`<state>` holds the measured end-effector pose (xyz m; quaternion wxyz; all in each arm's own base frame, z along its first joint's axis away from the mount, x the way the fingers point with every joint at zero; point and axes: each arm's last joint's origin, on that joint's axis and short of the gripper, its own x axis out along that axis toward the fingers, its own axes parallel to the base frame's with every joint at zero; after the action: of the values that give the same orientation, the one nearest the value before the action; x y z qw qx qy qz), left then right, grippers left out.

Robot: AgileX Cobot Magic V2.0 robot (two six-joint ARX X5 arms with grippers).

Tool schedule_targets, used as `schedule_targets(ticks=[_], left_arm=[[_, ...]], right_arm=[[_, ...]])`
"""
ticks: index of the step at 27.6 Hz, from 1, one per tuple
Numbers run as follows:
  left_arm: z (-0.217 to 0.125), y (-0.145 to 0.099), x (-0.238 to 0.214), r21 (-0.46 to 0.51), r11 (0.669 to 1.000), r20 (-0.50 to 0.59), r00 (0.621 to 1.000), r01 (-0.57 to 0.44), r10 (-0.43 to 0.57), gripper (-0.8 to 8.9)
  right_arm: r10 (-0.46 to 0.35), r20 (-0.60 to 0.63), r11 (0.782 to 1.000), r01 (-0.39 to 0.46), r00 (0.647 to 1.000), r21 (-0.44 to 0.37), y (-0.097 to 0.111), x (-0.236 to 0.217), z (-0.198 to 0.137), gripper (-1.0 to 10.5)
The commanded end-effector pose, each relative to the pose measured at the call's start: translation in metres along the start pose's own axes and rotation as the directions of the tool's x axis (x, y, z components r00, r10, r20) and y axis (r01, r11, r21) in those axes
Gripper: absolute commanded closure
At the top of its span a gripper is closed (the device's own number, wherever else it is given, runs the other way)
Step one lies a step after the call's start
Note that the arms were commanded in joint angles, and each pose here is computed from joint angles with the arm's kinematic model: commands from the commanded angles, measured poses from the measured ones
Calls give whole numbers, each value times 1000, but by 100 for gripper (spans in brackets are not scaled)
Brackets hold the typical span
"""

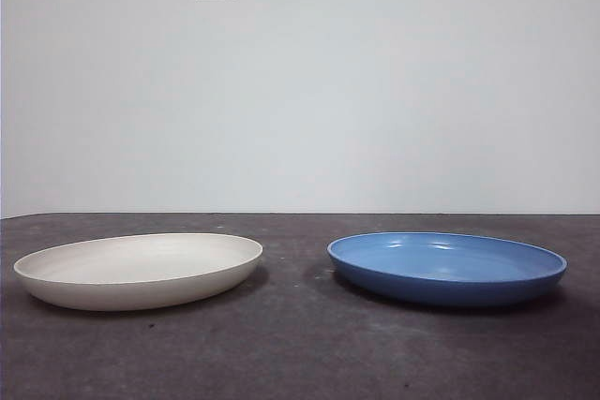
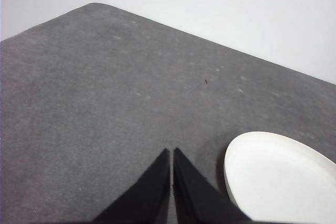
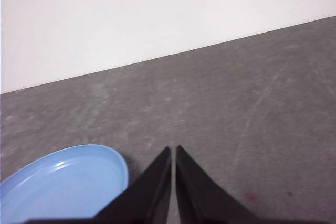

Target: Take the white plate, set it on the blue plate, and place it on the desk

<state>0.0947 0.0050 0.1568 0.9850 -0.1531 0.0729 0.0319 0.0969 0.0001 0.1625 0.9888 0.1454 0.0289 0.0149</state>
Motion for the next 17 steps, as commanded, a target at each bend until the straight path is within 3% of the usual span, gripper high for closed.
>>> schedule_targets(ticks=[1,11,17], left_arm=[[-3,1,1,-23,1000,-11,1000,-7,7,803],[33,-11,-13,-129,991,89,995,47,-35,803],[69,-22,-26,-107,993,116,992,57,-45,803]], right_arm=[[54,-5,998,-54,999,16,2,0,0,938],[71,86,996,-74,994,40,11,-8,30,938],[65,107,997,-69,992,38,20,-14,61,938]])
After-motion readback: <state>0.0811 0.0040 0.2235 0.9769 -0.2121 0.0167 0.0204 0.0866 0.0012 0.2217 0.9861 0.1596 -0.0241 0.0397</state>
